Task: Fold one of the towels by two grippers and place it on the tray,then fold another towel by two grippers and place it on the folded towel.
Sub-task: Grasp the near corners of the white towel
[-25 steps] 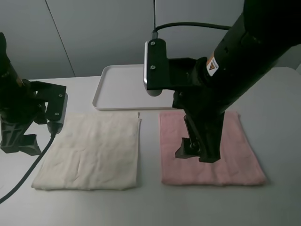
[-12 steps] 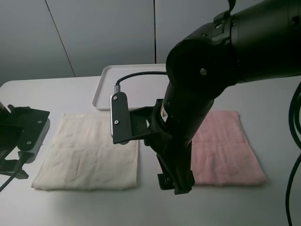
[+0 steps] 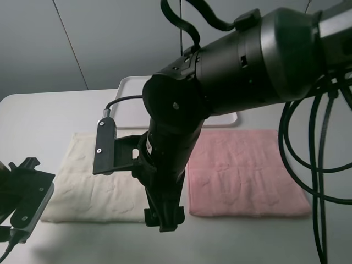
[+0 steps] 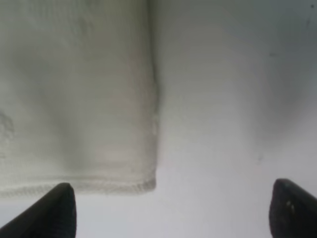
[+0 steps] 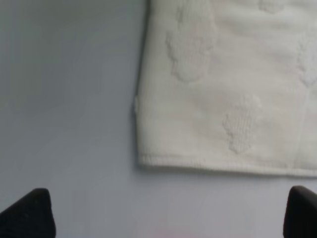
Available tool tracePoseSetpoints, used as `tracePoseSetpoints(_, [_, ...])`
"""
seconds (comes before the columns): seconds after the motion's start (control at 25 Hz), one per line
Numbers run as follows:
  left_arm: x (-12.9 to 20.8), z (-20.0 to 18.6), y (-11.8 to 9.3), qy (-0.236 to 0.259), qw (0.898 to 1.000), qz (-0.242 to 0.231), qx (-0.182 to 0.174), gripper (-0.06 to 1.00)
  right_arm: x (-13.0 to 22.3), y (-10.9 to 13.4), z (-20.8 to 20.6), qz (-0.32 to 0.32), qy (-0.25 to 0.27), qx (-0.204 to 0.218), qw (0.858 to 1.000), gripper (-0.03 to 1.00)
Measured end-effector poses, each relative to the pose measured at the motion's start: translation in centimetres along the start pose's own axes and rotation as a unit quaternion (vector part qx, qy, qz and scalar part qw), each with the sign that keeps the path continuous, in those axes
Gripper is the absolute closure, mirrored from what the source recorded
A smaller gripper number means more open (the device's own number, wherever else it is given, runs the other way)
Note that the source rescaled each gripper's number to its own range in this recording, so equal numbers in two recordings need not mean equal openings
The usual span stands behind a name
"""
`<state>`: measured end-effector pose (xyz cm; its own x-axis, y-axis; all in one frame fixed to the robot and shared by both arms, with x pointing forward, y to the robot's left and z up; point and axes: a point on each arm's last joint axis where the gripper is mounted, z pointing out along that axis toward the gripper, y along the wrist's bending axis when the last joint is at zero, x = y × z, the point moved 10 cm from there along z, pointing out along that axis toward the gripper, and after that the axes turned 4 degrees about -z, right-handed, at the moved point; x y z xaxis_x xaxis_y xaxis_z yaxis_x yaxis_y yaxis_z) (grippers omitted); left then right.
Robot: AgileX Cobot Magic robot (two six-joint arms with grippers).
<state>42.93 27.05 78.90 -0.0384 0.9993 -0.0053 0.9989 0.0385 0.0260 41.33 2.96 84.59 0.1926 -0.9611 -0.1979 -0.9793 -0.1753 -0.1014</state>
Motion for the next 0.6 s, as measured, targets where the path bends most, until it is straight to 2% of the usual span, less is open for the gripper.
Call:
tracePoseSetpoints(0.16, [-0.1, 0.3, 0.6, -0.003, 1.000, 0.000, -0.016, -0.05, -0.7, 0.2, 0.5, -0.003, -0.004, -0.006, 1.000, -0.03])
tracePoseSetpoints(0.6, [-0.1, 1.9, 0.7, -0.001, 1.000, 0.000, -0.006, -0.05, -0.1, 0.7, 2.5, -0.005, 0.019, -0.027, 0.999, -0.03])
